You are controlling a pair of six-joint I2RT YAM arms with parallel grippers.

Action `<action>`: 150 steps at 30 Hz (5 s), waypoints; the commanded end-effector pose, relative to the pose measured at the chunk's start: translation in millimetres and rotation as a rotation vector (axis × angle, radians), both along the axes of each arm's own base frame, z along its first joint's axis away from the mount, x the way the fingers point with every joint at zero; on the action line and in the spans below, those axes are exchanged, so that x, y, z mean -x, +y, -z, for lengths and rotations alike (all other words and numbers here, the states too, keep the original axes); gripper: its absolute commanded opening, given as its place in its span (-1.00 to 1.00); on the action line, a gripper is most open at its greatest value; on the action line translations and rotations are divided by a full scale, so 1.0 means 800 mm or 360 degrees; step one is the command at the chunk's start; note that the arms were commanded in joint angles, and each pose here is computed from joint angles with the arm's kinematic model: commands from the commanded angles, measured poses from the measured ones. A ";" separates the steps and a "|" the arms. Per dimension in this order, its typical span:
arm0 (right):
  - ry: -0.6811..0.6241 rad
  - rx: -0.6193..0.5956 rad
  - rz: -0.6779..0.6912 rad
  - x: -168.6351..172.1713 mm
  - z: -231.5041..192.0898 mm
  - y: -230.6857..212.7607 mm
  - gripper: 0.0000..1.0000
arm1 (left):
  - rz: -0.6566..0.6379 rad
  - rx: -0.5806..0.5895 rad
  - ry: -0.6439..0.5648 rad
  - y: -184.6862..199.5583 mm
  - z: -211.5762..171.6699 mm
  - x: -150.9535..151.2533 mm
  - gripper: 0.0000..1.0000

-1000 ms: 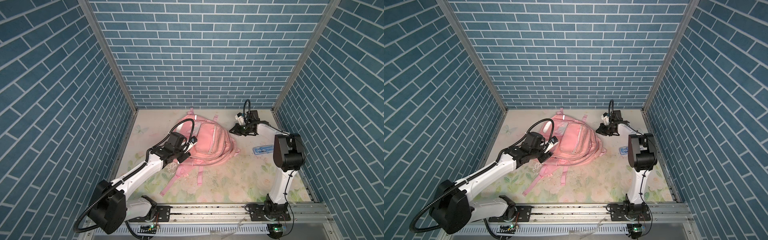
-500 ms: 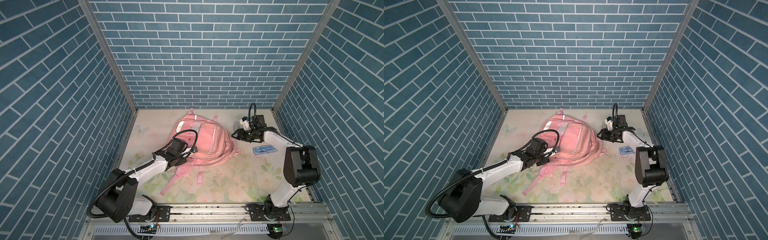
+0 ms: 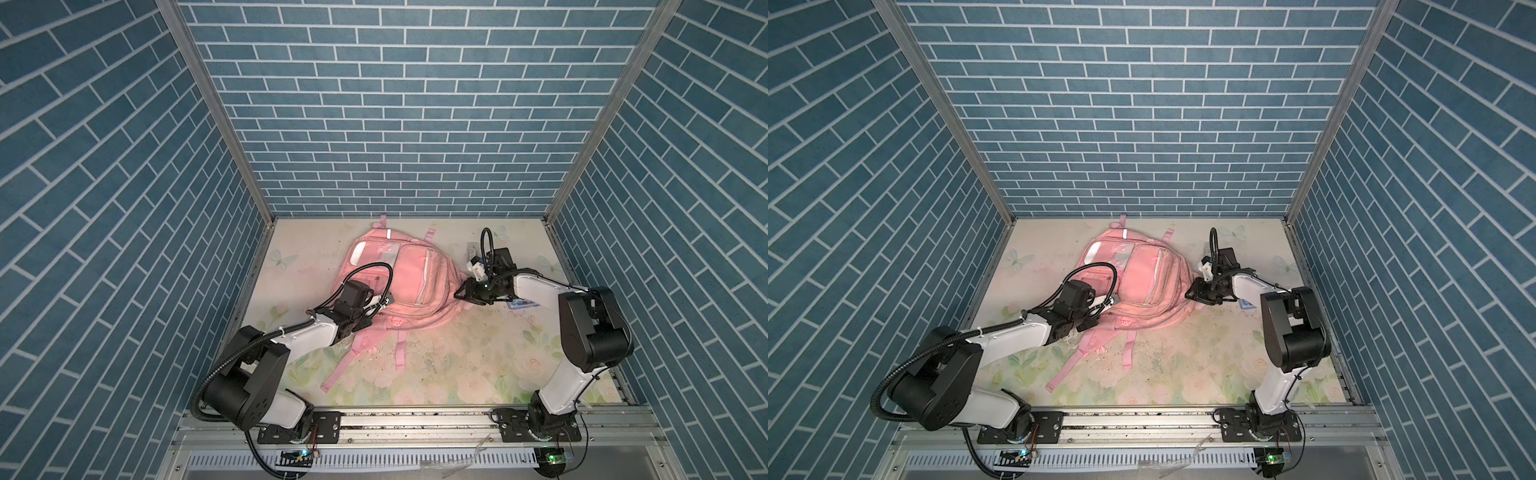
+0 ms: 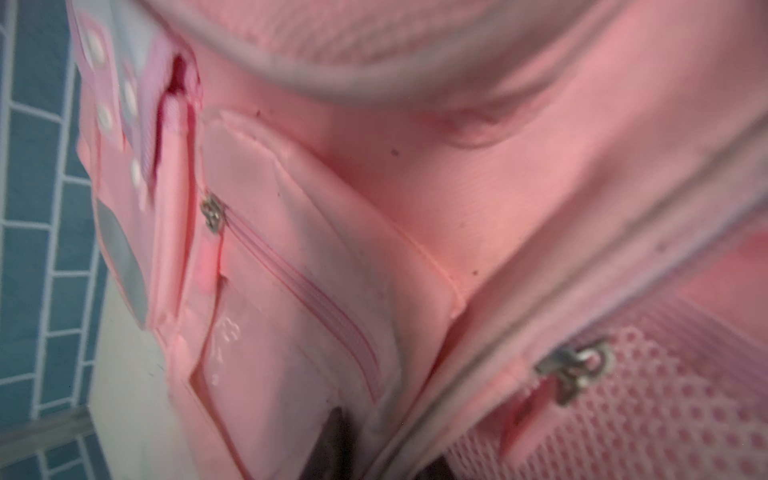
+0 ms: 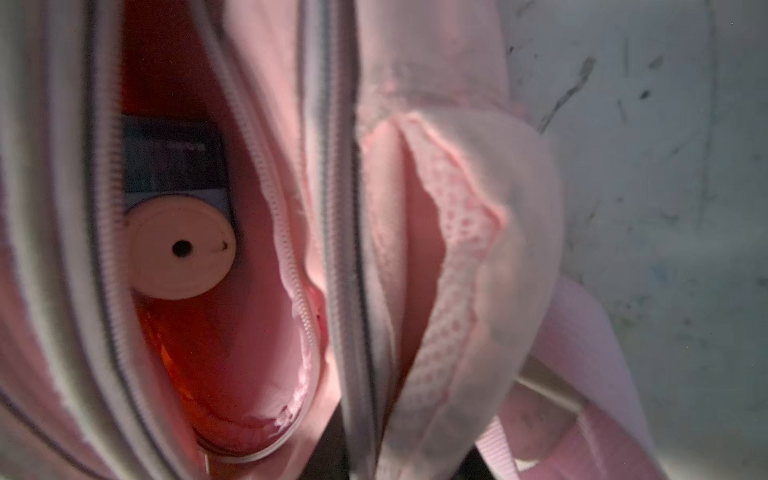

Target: Pack the student bag

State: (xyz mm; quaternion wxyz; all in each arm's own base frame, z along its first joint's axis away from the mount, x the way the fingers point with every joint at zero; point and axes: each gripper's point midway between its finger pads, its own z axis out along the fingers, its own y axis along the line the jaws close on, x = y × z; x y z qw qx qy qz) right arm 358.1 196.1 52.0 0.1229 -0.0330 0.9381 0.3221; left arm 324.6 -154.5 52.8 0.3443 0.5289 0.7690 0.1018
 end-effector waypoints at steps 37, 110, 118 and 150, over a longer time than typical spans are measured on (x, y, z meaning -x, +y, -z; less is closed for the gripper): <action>-0.1656 0.0113 -0.0581 0.064 -0.181 0.053 -0.17 | -0.1020 0.1719 0.0883 -0.125 -0.112 0.058 -1.00; -0.1849 0.0348 -0.0404 0.054 -0.119 0.067 -1.00 | -0.0777 0.1109 0.0926 -0.176 -0.100 0.083 -1.00; -0.1713 0.0398 -0.0278 -0.006 -0.123 0.032 -1.00 | -0.0623 0.0740 0.0752 -0.137 -0.091 0.088 -1.00; -0.1564 0.0031 -0.0653 0.068 -0.123 0.138 -1.00 | -0.1292 0.1445 0.0685 -0.038 -0.138 0.020 -0.10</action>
